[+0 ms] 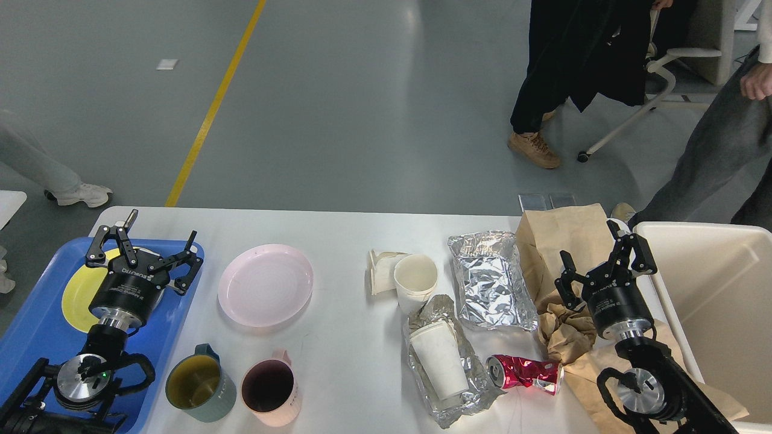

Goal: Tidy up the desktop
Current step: 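Lift the left gripper up off the blue tray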

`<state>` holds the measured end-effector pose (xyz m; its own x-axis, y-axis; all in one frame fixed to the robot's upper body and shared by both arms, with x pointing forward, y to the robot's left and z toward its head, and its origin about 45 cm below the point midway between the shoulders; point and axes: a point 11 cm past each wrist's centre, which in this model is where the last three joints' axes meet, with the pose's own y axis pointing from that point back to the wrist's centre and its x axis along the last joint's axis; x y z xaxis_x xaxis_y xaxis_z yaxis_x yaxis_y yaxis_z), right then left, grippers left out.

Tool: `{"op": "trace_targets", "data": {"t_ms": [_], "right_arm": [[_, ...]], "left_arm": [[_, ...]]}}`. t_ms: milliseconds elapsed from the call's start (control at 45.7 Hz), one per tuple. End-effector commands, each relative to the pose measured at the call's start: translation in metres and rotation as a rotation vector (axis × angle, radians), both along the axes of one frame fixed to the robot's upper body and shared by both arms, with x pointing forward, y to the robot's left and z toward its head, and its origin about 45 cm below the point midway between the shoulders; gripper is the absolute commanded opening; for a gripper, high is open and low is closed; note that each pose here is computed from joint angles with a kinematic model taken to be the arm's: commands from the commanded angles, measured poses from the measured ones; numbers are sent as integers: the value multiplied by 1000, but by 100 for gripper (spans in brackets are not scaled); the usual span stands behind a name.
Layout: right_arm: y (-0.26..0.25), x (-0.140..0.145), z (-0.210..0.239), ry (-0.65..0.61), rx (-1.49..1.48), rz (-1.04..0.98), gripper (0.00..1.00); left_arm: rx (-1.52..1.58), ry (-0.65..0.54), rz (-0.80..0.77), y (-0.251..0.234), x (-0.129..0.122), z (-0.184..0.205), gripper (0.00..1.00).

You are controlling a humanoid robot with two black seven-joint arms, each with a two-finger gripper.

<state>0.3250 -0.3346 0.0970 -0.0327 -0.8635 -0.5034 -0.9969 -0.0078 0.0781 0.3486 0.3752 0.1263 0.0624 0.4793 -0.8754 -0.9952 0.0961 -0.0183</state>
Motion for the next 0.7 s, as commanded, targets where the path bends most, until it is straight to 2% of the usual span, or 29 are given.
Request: {"op": "trace_targets", "data": {"t_ms": [0,350,481,591,678], "right_arm": [[0,0,0,0,1,0,100],[0,0,0,0,-1,0,100],[0,1,0,-1,-1,1,100],[0,1,1,-1,-1,1,100],[0,1,1,-1,-1,1,100]], "left_arm": [[1,0,0,1,0,0,97],[73,44,-61,-2,-1,-3,97],[309,65,-136,43,8,31,97],[560,94,-288,53,29,65,97],[799,162,-424,62,37,86,97]]}}
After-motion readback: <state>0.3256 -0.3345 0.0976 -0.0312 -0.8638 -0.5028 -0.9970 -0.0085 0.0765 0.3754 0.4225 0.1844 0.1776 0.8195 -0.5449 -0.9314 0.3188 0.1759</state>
